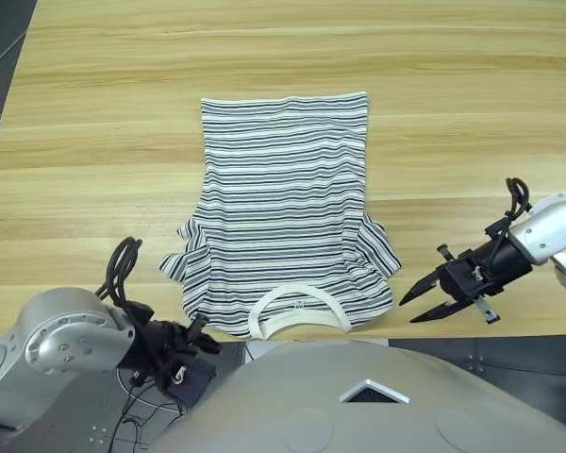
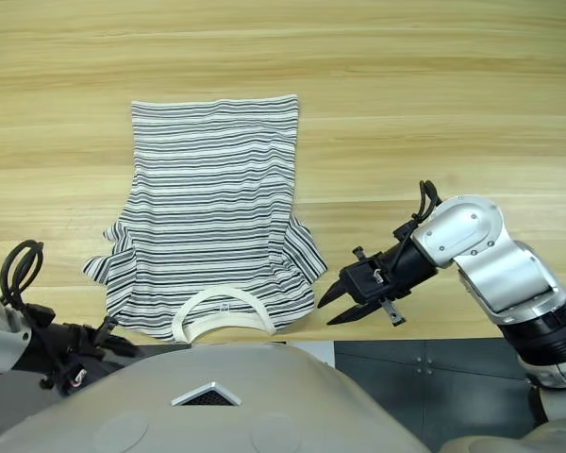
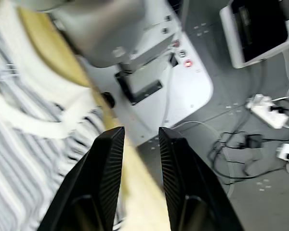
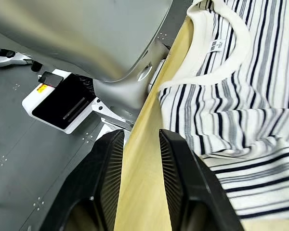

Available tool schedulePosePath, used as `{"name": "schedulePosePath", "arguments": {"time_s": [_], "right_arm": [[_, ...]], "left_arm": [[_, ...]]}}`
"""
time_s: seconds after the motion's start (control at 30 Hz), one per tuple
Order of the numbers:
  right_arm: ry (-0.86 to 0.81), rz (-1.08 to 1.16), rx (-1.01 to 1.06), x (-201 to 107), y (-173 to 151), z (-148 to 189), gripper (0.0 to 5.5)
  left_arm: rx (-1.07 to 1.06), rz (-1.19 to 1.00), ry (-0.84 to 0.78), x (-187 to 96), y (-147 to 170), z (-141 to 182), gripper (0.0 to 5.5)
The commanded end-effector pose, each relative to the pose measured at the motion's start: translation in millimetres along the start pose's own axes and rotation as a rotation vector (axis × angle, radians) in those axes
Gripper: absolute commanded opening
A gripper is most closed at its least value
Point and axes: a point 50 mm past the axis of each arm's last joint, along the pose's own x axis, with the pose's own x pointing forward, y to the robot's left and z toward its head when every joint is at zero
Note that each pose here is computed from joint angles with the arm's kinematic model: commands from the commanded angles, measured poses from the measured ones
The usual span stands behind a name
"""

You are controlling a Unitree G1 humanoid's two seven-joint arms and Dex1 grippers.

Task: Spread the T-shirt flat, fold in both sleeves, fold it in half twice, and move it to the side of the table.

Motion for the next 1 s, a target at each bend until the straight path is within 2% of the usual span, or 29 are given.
{"name": "schedulePosePath", "arguments": {"time_s": [0.03, 0.1, 0.13, 0.17, 0.23, 0.37, 0.6, 0.73, 0.87, 1.0], "right_arm": [[-0.038, -0.193, -0.025, -14.5, -25.7, 0.5, 1.34], [-0.102, -0.367, -0.059, -11.5, -48.8, 1.6, 1.34], [-0.123, -0.398, -0.050, -8.1, -53.9, -0.4, 1.34], [-0.124, -0.400, -0.040, -2.9, -54.9, -4.5, 1.34], [-0.112, -0.390, -0.026, 6.7, -55.1, -13.3, 1.34], [-0.074, -0.403, -0.007, 15.2, -56.9, -27.6, 1.34], [0.123, -0.413, 0.040, 26.5, -60.2, -72.1, 1.34], [0.271, -0.395, 0.078, 6.2, -47.3, -94.9, 1.34], [0.281, -0.351, 0.095, -14.7, -34.2, -87.4, 1.34], [0.210, -0.329, 0.081, -15.7, -32.8, -70.8, 1.34]], "left_arm": [[-0.035, 0.037, -0.083, -7.8, 3.3, 4.1, 1.32], [-0.043, 0.246, -0.177, -19.1, 28.6, -1.6, 1.32], [-0.043, 0.339, -0.182, -23.1, 40.6, -9.5, 1.32], [-0.045, 0.404, -0.118, -23.0, 50.3, -26.1, 1.32], [-0.076, 0.405, -0.022, -13.6, 54.1, -55.2, 1.32], [-0.118, 0.379, 0.002, 2.4, 55.2, -78.4, 1.32], [-0.108, 0.380, -0.003, 9.5, 54.9, -81.7, 1.32], [-0.104, 0.384, 0.011, 8.0, 55.8, -83.9, 1.32], [-0.109, 0.388, 0.026, 7.5, 55.0, -85.6, 1.32], [-0.104, 0.391, 0.040, 6.2, 56.1, -87.8, 1.32]]}}
